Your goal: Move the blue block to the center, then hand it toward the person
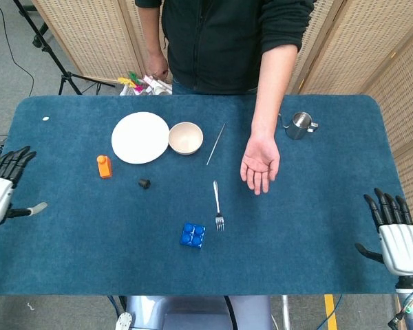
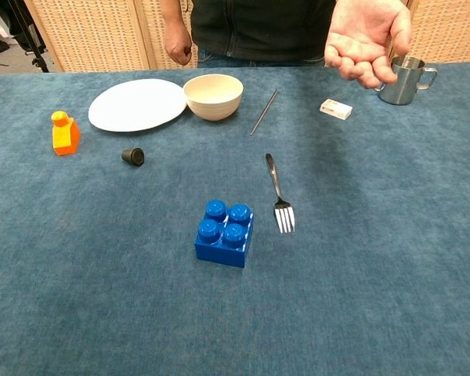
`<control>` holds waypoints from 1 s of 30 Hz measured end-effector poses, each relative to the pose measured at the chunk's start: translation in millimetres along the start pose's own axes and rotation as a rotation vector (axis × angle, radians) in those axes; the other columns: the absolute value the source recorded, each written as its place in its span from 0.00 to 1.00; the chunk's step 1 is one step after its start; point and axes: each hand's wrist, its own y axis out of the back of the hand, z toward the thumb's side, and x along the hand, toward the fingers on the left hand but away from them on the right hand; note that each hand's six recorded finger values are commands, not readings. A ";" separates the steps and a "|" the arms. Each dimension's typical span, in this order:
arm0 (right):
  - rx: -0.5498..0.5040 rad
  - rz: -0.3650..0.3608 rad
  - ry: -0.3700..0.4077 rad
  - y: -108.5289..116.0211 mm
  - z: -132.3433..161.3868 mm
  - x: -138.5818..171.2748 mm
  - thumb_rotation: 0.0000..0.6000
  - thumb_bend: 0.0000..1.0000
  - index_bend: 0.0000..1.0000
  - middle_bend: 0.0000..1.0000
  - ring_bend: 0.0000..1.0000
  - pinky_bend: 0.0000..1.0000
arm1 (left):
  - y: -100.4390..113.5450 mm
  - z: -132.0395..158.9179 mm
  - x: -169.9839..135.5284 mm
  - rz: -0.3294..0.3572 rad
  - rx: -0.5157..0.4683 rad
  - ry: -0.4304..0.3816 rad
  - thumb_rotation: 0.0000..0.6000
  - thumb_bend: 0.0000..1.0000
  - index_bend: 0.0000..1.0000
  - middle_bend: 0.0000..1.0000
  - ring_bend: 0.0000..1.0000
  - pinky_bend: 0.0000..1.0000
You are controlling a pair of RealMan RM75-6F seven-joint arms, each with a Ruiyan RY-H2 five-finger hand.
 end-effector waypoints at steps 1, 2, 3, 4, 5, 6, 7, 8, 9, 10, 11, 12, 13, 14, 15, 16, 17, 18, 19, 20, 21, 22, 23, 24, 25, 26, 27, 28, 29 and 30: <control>0.009 0.019 0.023 -3.7 3.6 1.5 1.00 0.00 0.00 0.00 0.00 0.00 | 7.3 -3.6 -5.6 0.004 -0.003 0.032 1.00 0.00 0.00 0.00 0.00 0.00; 0.015 0.034 0.042 -6.7 6.4 2.0 1.00 0.00 0.00 0.00 0.00 0.00 | 12.2 -6.5 -9.7 0.006 0.000 0.053 1.00 0.00 0.00 0.00 0.00 0.00; 0.020 0.047 0.063 -9.4 9.5 2.0 1.00 0.00 0.00 0.00 0.00 0.00 | 16.1 -9.2 -13.4 0.007 0.006 0.073 1.00 0.00 0.00 0.00 0.00 0.00; 0.026 0.062 0.096 -12.5 14.5 1.3 1.00 0.00 0.00 0.00 0.00 0.00 | 19.4 -11.6 -16.6 0.007 0.012 0.090 1.00 0.00 0.00 0.00 0.00 0.00; 0.029 0.073 0.125 -14.8 18.9 0.4 1.00 0.00 0.00 0.00 0.00 0.00 | 21.2 -12.6 -17.7 0.006 0.014 0.096 1.00 0.00 0.00 0.00 0.00 0.00; 0.028 0.086 0.158 -17.3 24.0 -0.8 1.00 0.00 0.01 0.00 0.00 0.00 | 22.7 -13.0 -18.6 0.006 0.014 0.099 1.00 0.00 0.00 0.00 0.00 0.00; 0.018 0.106 0.210 -21.0 33.0 -2.8 1.00 0.00 0.02 0.00 0.00 0.00 | 24.3 -13.1 -19.7 0.008 0.013 0.100 1.00 0.00 0.00 0.00 0.00 0.00; 0.005 0.123 0.250 -23.6 40.3 -4.8 1.00 0.00 0.03 0.00 0.00 0.00 | 25.3 -12.5 -20.2 0.010 0.011 0.097 1.00 0.00 0.00 0.00 0.00 0.00; -0.011 0.140 0.289 -26.0 47.6 -6.9 1.00 0.00 0.04 0.01 0.00 0.00 | 26.2 -12.0 -20.6 0.012 0.008 0.094 1.00 0.00 0.00 0.00 0.00 0.00; -0.034 0.163 0.343 -28.9 57.7 -10.1 1.00 0.00 0.04 0.01 0.00 0.00 | 27.1 -11.5 -21.1 0.013 0.005 0.091 1.00 0.00 0.00 0.00 0.00 0.00; -0.051 0.180 0.388 -31.0 66.6 -13.1 1.00 0.00 0.04 0.01 0.00 0.00 | 27.9 -11.5 -21.4 0.014 0.003 0.090 1.00 0.00 0.00 0.00 0.00 0.00; -0.065 0.195 0.433 -32.9 75.9 -16.5 1.00 0.00 0.04 0.01 0.00 0.00 | 28.6 -11.7 -21.5 0.015 0.002 0.090 1.00 0.00 0.00 0.00 0.00 0.00; -0.078 0.214 0.488 -35.6 88.2 -21.4 1.00 0.00 0.04 0.02 0.00 0.00 | 28.8 -12.0 -21.6 0.014 0.000 0.090 1.00 0.00 0.00 0.00 0.00 0.00; -0.086 0.227 0.524 -38.1 97.3 -25.2 1.00 0.00 0.04 0.02 0.00 0.00 | 28.8 -12.1 -21.5 0.013 -0.002 0.090 1.00 0.00 0.00 0.00 0.00 0.00; -0.094 0.240 0.557 -41.0 106.7 -28.8 1.00 0.00 0.04 0.02 0.00 0.00 | 28.6 -12.5 -21.4 0.011 -0.004 0.091 1.00 0.00 0.00 0.00 0.00 0.00; -0.102 0.258 0.598 -45.3 119.2 -33.1 1.00 0.00 0.04 0.02 0.00 0.00 | 28.5 -13.0 -21.1 0.008 -0.006 0.091 1.00 0.00 0.00 0.00 0.00 0.00; -0.106 0.270 0.626 -48.5 129.0 -35.9 1.00 0.00 0.04 0.02 0.00 0.00 | 28.5 -13.4 -20.7 0.006 -0.007 0.092 1.00 0.00 0.00 0.00 0.00 0.00; -0.111 0.280 0.654 -51.6 139.0 -38.4 1.00 0.00 0.04 0.02 0.00 0.00 | 28.4 -13.9 -20.4 0.004 -0.008 0.093 1.00 0.00 0.00 0.00 0.00 0.00; -0.116 0.291 0.689 -55.3 152.5 -41.3 1.00 0.00 0.04 0.02 0.00 0.00 | 28.2 -14.5 -20.0 0.001 -0.011 0.094 1.00 0.00 0.00 0.00 0.00 0.00; -0.120 0.297 0.713 -57.5 162.1 -42.8 1.00 0.00 0.04 0.02 0.00 0.00 | 28.2 -14.9 -19.8 0.000 -0.012 0.094 1.00 0.00 0.00 0.00 0.00 0.00; -0.123 0.301 0.734 -59.3 170.8 -44.0 1.00 0.00 0.04 0.02 0.00 0.00 | 28.4 -15.3 -19.6 -0.001 -0.013 0.095 1.00 0.00 0.00 0.00 0.00 0.00; -0.129 0.303 0.760 -60.8 182.3 -45.4 1.00 0.00 0.04 0.02 0.00 0.00 | 28.9 -15.8 -19.2 -0.001 -0.016 0.096 1.00 0.00 0.00 0.00 0.00 0.00; -0.133 0.304 0.777 -61.6 190.8 -46.5 1.00 0.00 0.04 0.02 0.00 0.00 | 29.4 -16.3 -18.9 0.000 -0.018 0.097 1.00 0.00 0.00 0.00 0.00 0.00; -0.137 0.306 0.793 -62.3 199.0 -47.7 1.00 0.00 0.04 0.02 0.00 0.00 | 30.0 -16.7 -18.6 0.001 -0.020 0.098 1.00 0.00 0.00 0.00 0.00 0.00; -0.139 0.306 0.812 -63.2 210.2 -49.5 1.00 0.00 0.04 0.02 0.00 0.00 | 30.6 -17.3 -18.3 0.002 -0.023 0.099 1.00 0.00 0.00 0.00 0.00 0.00; -0.139 0.305 0.825 -63.9 218.4 -51.2 1.00 0.00 0.04 0.02 0.00 0.00 | 31.1 -17.8 -18.1 0.003 -0.024 0.100 1.00 0.00 0.00 0.00 0.00 0.00; -0.137 0.303 0.833 -64.6 225.5 -52.9 1.00 0.00 0.04 0.01 0.00 0.00 | 31.4 -18.5 -18.0 0.003 -0.024 0.101 1.00 0.00 0.00 0.00 0.00 0.00; -0.132 0.300 0.841 -65.7 233.9 -54.8 1.00 0.00 0.04 0.01 0.00 0.00 | 31.6 -19.1 -17.8 0.003 -0.025 0.103 1.00 0.00 0.00 0.00 0.00 0.00; -0.128 0.297 0.846 -66.3 240.3 -56.4 1.00 0.00 0.04 0.01 0.00 0.00 | 31.6 -19.5 -17.7 0.003 -0.025 0.104 1.00 0.00 0.00 0.00 0.00 0.00; -0.127 0.296 0.848 -67.1 246.5 -58.0 1.00 0.00 0.04 0.01 0.00 0.00 | 31.5 -19.8 -17.6 0.002 -0.026 0.105 1.00 0.00 0.00 0.00 0.00 0.00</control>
